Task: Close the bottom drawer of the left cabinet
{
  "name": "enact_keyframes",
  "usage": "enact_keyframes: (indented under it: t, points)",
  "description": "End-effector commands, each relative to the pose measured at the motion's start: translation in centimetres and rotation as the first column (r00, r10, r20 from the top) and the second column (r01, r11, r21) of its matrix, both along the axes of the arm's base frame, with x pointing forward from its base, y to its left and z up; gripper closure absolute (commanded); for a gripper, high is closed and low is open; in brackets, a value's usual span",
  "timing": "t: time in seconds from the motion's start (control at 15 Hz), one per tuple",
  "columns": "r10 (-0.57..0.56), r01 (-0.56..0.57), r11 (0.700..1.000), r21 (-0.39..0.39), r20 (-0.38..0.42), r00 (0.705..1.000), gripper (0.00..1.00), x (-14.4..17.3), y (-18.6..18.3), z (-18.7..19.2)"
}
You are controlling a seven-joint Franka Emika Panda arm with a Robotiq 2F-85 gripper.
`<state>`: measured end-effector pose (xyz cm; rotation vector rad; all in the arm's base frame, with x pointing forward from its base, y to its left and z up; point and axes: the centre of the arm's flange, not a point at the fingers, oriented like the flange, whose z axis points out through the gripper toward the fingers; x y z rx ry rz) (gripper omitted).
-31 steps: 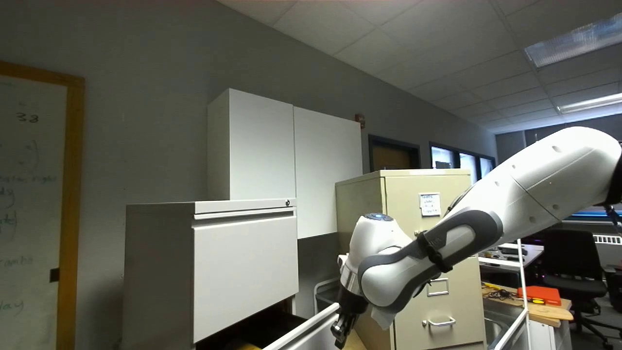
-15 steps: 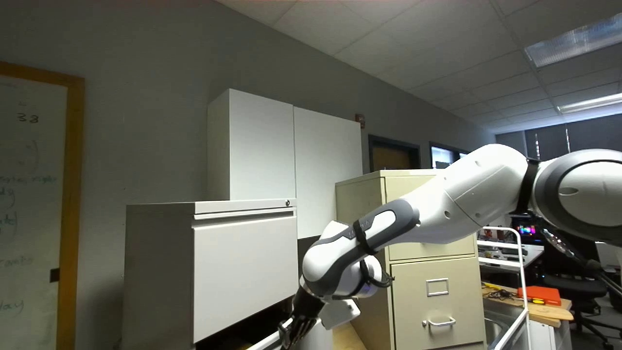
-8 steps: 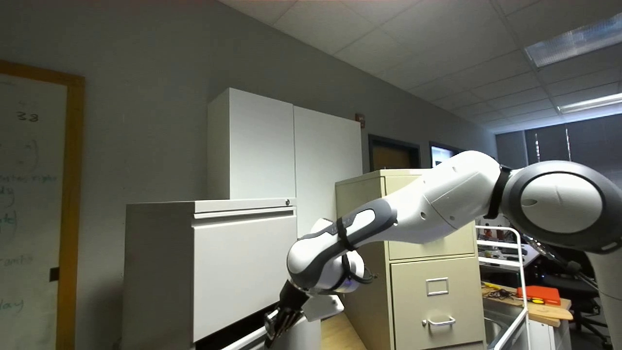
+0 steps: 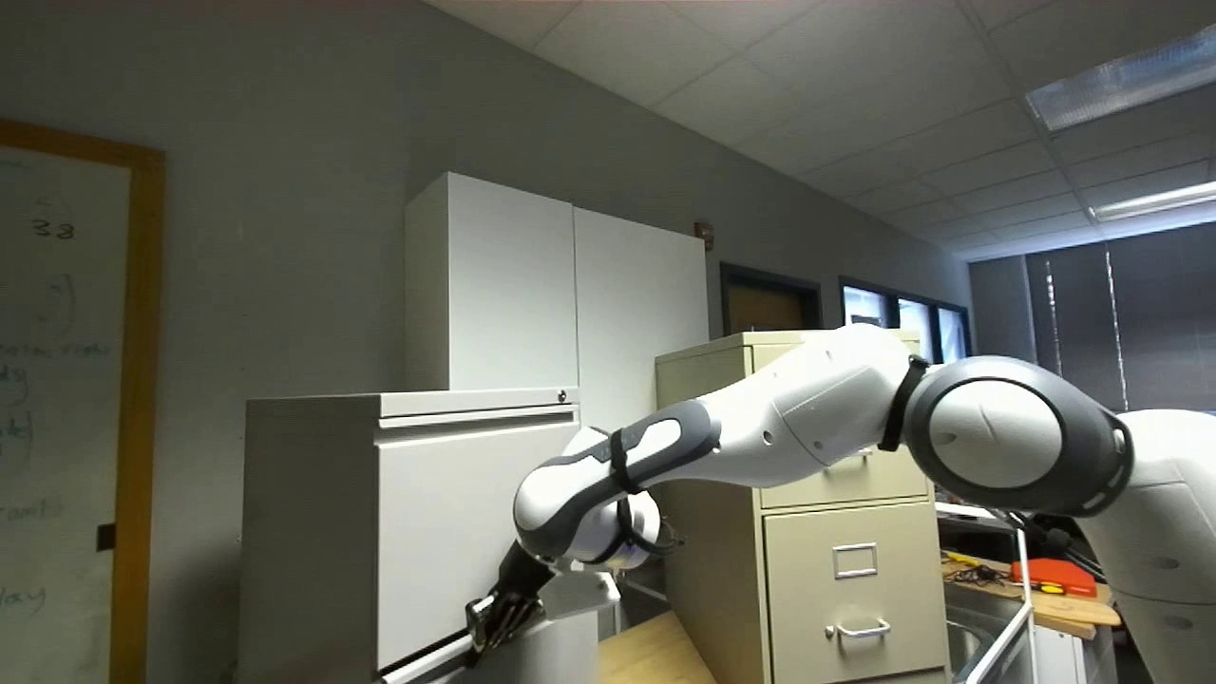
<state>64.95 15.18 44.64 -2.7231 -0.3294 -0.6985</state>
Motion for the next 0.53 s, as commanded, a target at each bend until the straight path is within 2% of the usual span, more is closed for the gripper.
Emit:
enact_keyframes:
  t: [0.0,0.2,0.47]
  points:
    - [-0.003,0.001,0.999,0.044,0.049,0.999,1.0,4.5,2.9,1.7]
    - [-0.014,0.01,0.998,0.063,0.051,0.999,1.0,5.8,3.3,1.5]
    - [-0.016,0.015,0.999,0.049,0.024,1.0,1.0,6.1,3.5,1.5]
